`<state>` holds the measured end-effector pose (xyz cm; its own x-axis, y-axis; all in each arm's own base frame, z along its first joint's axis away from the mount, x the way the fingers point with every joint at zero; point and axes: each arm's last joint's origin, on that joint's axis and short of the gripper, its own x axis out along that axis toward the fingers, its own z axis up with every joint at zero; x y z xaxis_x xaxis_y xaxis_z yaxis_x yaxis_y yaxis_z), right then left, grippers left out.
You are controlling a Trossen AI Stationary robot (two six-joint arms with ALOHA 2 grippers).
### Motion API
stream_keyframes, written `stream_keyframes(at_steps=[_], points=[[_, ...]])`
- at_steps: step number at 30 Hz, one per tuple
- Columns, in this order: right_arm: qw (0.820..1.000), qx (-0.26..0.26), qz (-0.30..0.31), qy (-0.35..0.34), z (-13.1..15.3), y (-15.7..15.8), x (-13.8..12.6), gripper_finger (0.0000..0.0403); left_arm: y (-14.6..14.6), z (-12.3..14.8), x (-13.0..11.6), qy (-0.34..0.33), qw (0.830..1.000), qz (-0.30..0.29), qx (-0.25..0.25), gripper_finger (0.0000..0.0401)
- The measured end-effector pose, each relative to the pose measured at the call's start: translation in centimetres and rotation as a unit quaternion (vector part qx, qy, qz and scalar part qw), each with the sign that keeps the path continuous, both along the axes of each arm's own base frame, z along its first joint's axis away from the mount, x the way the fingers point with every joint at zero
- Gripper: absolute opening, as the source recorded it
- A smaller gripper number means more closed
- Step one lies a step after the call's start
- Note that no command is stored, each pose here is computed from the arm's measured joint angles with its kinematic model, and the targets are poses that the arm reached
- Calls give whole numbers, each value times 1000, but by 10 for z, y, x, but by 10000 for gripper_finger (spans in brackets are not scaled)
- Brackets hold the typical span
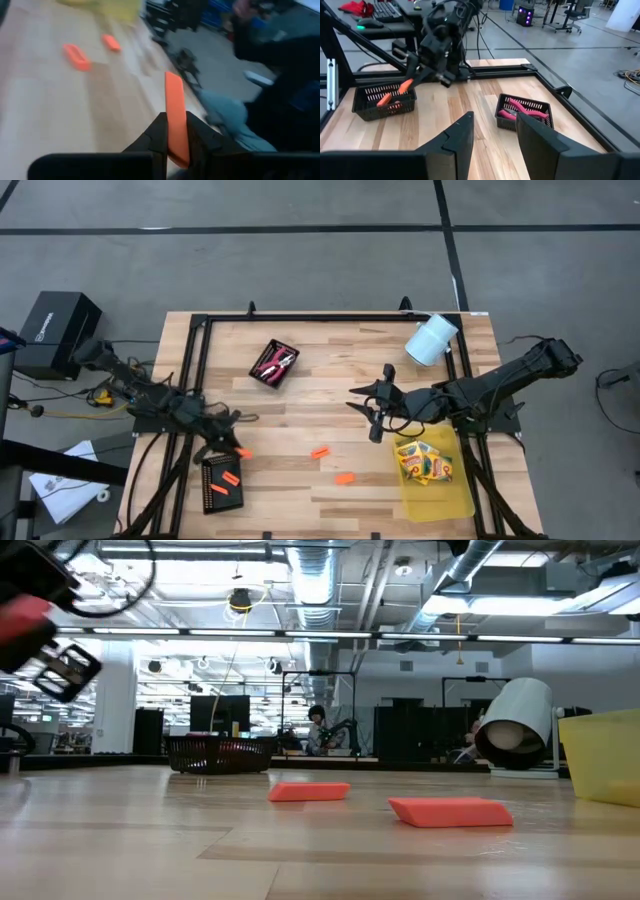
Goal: Pick & Place School Supplies
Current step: Put the orange eraser into the bottom black basket
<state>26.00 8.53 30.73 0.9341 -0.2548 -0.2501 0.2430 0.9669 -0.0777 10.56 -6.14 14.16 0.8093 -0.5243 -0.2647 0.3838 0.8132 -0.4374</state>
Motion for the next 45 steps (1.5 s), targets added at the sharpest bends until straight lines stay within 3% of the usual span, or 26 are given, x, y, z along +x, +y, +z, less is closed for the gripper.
stream_keyframes(at_steps=[8,22,36,45], points=[[1000,13,-3,-5,0,0,0,138,-24,-3,-16,37,994,-99,-19,27],[1000,18,-2,-7,0,0,0,137,-39,-36,-21,175,979,-92,54,35],[1000,7,10,-15,3,1,1,142,-42,-35,-19,172,980,-93,30,92],[997,-37,34,-54,31,3,4,147,-43,-32,-18,158,983,-95,19,112]])
